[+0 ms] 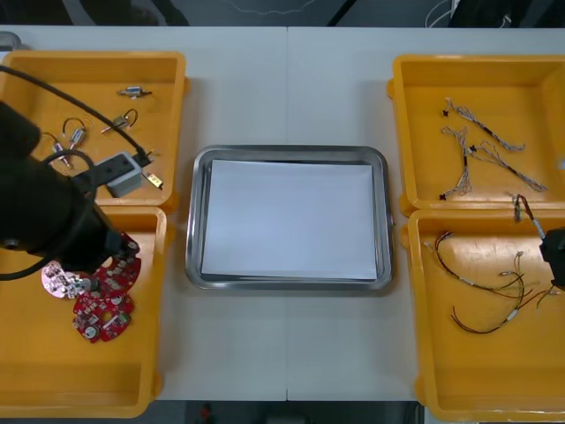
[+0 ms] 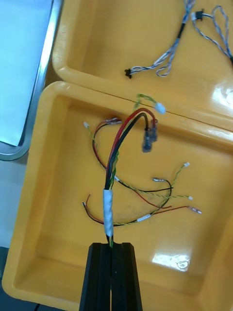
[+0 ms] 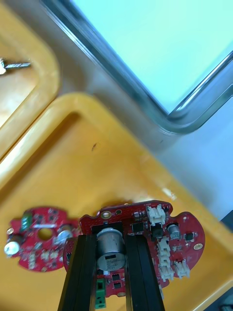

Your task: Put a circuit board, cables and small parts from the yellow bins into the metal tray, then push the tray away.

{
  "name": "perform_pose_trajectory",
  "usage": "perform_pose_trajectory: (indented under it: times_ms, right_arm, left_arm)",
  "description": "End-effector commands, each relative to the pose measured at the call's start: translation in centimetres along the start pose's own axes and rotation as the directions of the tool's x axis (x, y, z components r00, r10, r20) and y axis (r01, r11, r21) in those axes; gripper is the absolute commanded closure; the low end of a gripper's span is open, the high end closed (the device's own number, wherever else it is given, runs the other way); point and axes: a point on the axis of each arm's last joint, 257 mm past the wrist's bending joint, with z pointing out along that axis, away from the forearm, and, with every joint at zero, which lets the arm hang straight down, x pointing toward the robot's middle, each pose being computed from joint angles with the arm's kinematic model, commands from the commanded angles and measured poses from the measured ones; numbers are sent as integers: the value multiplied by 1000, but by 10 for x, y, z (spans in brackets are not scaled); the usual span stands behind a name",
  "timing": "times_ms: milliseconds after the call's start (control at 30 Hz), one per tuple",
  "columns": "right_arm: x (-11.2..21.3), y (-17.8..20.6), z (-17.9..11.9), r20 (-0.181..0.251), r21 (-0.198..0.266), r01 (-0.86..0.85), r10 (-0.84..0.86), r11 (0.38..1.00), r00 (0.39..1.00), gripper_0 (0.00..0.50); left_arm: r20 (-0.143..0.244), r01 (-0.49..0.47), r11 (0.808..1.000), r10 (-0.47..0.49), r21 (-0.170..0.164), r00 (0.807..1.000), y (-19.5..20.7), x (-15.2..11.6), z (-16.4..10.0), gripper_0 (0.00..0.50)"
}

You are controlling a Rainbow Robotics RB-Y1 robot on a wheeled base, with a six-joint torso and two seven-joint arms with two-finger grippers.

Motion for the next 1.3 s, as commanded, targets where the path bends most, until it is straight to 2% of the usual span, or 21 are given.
perform_pose_trajectory:
  times_ms: [33, 200, 400, 633, 767, 1067, 1300]
  right_arm:
    - [-8, 12, -5, 10, 1, 115, -115, 993, 993, 500]
    - [-7, 16, -6, 3, -13, 138, -138, 990, 990, 500]
    - [-4, 21, -6, -8, -33, 142, -142, 989, 990, 500]
    - [-2, 21, -7, -14, -34, 157, -158, 987, 987, 500]
    - [-2, 19, -7, -17, -27, 161, -162, 987, 987, 500]
    - [-2, 18, -7, -17, -23, 176, -176, 984, 984, 500]
    - [-1, 17, -6, -18, -20, 186, -186, 982, 982, 500]
  left_arm:
    - [22, 38, 998, -37, -41, 999, -7, -35, -7, 500]
    - [30, 1, 1000, -1, -21, 1000, -22, -66, 3, 500]
    - [34, -20, 1000, 20, -22, 999, -38, -102, 17, 500]
    - [33, -8, 1000, 9, -22, 999, -55, -136, 37, 500]
    - [38, -5, 1000, 6, -19, 999, -62, -146, 48, 500]
    - [45, 8, 999, -6, -48, 999, -64, -151, 91, 500]
    - [65, 20, 998, -16, -60, 998, -60, -156, 109, 500]
